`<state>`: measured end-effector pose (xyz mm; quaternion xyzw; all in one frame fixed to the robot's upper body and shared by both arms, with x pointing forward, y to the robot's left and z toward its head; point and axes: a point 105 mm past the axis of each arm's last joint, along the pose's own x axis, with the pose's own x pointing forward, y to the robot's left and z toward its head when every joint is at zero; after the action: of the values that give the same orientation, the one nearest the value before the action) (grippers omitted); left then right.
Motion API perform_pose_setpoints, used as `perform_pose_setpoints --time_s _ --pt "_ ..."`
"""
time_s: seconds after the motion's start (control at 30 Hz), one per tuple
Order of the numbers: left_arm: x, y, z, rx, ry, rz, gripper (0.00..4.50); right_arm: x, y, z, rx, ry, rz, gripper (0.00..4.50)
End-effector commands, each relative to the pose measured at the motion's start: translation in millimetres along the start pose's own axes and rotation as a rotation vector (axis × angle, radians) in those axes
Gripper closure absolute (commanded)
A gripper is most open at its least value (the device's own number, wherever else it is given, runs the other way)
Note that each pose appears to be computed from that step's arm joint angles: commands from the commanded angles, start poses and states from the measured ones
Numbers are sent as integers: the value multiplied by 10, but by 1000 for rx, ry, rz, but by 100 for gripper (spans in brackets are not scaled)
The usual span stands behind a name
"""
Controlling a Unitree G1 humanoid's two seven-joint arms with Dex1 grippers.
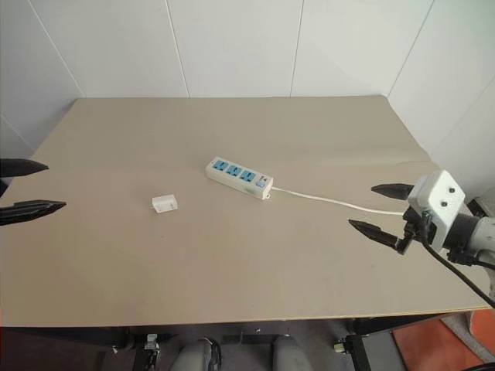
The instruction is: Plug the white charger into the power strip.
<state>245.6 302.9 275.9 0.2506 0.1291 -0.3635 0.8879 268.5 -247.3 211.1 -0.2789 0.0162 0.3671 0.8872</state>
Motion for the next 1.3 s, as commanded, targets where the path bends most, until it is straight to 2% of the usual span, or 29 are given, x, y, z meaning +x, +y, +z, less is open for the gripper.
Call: perform_pose_setpoints --time_s 0.03,0.3,0.43,0.57,0.67,0.77,0.87,1.0,1.23,1.3 --pt "-28 40 95 42 -13 15 0 -37 2 78 -17 -19 -12 3" --pt "62 67 88 43 -25 11 0 -61 -24 90 -28 -20 -25 3" --pt "114 32 122 54 -39 0 0 93 15 82 7 -72 -8 3" --pt "332 -54 238 76 -101 -59 0 619 75 -3 51 -146 64 3" --pt "547 -86 247 118 -96 -99 0 1085 -5 -71 73 -173 81 3" --pt "791 -143 253 164 -80 -146 0 1546 -111 -152 81 -150 76 3" --pt "998 -240 288 196 -80 -202 0 1856 -179 -185 106 -119 72 3" --pt "1195 -422 220 235 -27 -273 0 2072 -200 -241 105 -30 72 3" --pt "1330 -639 206 229 -40 -305 0 2164 -148 -362 115 84 96 3" --pt "1338 -689 189 228 -37 -304 0 2165 -132 -364 147 89 117 40"
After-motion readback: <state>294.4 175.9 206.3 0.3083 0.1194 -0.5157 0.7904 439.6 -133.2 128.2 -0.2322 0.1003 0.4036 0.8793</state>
